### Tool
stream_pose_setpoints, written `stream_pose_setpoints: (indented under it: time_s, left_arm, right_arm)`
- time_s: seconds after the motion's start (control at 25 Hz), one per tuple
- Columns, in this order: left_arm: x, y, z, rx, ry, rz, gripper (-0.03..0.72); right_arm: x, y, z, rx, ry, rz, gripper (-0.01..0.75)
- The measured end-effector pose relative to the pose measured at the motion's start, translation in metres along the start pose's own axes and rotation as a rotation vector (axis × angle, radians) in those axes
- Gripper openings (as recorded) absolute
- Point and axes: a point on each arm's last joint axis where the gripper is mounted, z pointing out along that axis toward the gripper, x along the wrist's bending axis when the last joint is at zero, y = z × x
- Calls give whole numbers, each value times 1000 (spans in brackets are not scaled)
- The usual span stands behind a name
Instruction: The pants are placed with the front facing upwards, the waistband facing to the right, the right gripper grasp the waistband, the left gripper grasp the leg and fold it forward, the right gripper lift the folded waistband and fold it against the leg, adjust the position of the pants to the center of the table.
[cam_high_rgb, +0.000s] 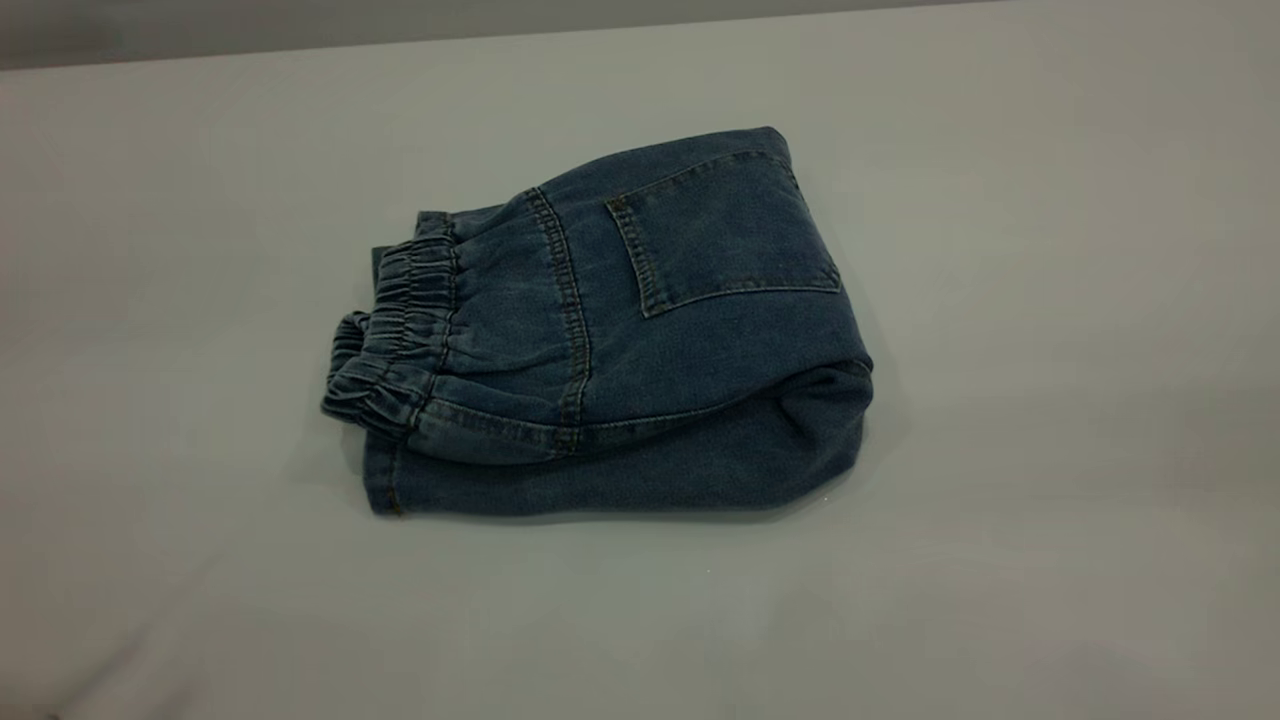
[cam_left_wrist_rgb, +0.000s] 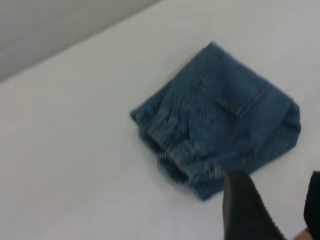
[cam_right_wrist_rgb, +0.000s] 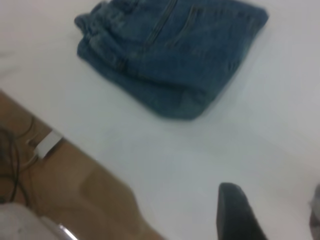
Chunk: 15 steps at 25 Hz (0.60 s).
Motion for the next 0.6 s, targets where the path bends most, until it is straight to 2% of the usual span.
stream_pose_setpoints:
  time_s: [0.24, 0.44, 0.6]
  left_arm:
    - [-12, -50, -10, 17, 87, -50, 299]
    - [-23, -86, -16, -53, 125, -126, 299]
    - [-23, -111, -16, -93, 214, -202, 299]
  right_arm:
    - [1, -11, 0, 103, 9, 9, 269]
    - [2, -12, 3, 93, 19, 14, 269]
    - [1, -13, 4, 95, 16, 21, 271]
